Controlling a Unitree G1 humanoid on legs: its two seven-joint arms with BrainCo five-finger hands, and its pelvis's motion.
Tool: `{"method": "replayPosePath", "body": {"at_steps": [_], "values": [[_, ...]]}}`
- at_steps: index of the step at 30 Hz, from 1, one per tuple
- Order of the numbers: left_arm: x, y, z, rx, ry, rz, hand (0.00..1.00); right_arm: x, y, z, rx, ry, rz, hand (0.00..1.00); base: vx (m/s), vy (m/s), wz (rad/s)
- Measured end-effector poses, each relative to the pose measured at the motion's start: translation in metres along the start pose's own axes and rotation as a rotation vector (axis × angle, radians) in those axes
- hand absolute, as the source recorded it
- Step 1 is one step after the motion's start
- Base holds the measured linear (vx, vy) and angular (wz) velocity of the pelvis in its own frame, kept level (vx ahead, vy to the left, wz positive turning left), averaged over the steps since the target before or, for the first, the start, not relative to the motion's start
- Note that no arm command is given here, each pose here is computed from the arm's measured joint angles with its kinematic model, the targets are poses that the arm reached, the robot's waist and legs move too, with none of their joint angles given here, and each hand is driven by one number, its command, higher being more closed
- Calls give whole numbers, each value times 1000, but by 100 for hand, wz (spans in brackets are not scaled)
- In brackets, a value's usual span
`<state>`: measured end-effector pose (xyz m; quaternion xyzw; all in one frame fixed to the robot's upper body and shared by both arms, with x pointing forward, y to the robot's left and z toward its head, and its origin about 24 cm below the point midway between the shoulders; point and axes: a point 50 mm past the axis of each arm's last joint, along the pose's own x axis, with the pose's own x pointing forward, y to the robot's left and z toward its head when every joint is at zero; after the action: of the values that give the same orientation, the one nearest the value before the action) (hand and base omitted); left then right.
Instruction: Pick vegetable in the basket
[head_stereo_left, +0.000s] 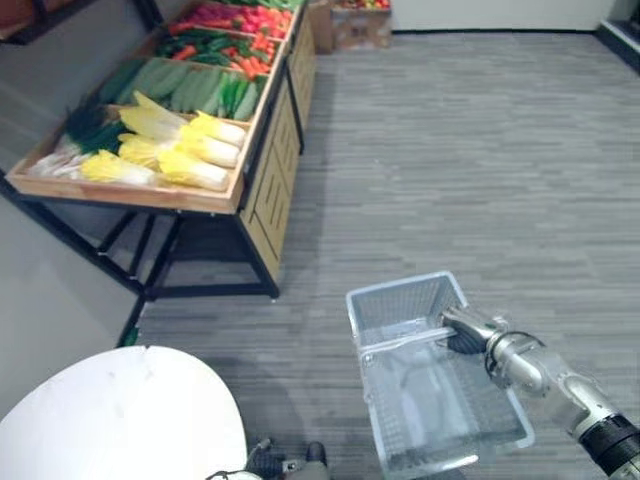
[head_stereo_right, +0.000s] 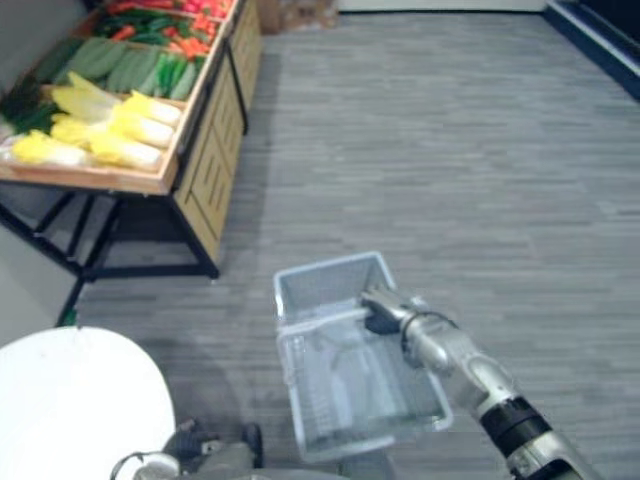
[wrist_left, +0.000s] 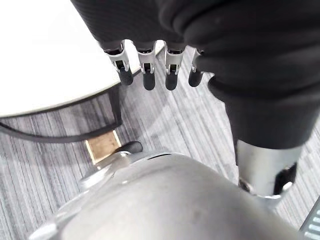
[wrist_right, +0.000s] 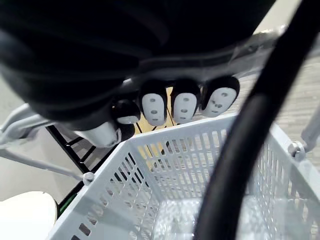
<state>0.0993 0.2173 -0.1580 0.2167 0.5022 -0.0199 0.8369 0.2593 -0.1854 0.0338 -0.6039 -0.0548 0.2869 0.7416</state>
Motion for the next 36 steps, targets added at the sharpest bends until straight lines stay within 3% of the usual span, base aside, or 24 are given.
{"method": "replayPosePath", "body": {"at_steps": [14, 28, 36], "values": [[-1, 2, -4, 129, 2, -30, 0, -2, 5, -3, 95, 55, -56, 100, 113, 130, -21], [1, -8, 7, 0, -4, -22, 0, -7, -14, -21, 89, 149, -139, 100, 399, -246, 30], [0, -5, 6, -61, -5, 19, 0, -15, 1, -22, 116, 176, -105, 100, 426, -228, 17]]}}
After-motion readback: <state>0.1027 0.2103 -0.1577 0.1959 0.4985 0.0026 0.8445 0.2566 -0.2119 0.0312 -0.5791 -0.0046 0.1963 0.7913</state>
